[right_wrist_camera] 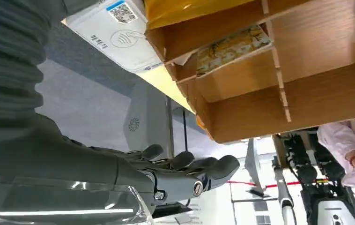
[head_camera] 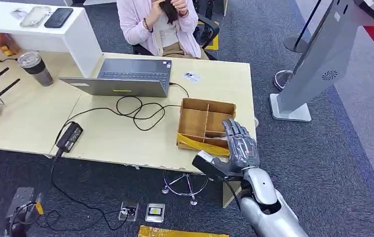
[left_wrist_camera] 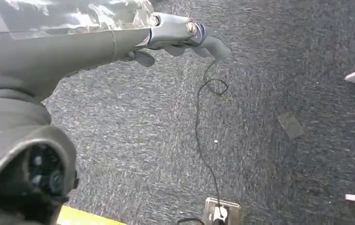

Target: Pass the card to the sensor for recognition and then transmit it.

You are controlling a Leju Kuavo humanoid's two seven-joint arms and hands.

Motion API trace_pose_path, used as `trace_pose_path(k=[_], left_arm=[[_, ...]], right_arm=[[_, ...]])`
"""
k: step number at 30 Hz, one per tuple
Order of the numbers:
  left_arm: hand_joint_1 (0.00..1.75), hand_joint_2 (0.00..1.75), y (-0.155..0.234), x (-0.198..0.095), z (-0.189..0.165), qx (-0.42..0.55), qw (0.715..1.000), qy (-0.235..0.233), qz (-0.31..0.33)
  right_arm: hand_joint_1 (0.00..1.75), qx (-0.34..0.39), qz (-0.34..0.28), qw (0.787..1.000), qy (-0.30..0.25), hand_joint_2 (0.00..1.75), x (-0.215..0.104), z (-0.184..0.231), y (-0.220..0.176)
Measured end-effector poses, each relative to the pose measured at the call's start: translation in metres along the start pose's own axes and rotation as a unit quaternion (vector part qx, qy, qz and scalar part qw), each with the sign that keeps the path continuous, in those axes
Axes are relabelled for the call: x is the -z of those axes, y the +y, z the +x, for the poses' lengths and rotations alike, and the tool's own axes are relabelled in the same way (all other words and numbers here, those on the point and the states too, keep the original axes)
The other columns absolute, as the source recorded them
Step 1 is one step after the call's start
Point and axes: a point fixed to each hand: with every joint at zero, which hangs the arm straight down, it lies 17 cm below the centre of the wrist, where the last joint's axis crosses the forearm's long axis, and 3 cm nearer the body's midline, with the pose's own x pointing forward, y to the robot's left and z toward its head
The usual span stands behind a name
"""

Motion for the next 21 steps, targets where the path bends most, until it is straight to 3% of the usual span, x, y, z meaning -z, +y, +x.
trace_pose_path(k=[10, 21], left_arm=[[0.0, 0.0, -0.01, 0.004, 0.012, 0.01, 1.0, -0.008, -0.011], [0.0, 0.0, -0.014, 0.006, 0.017, 0.013, 1.0, -0.01, -0.012]], right_arm=[[0.0, -0.017, -0.024, 1.0, -0.011, 1.75, 0.029, 0.015, -0.017], [0.0, -0.02, -0.004, 1.0, 0.003, 1.75, 0.034, 0.005, 0.008]])
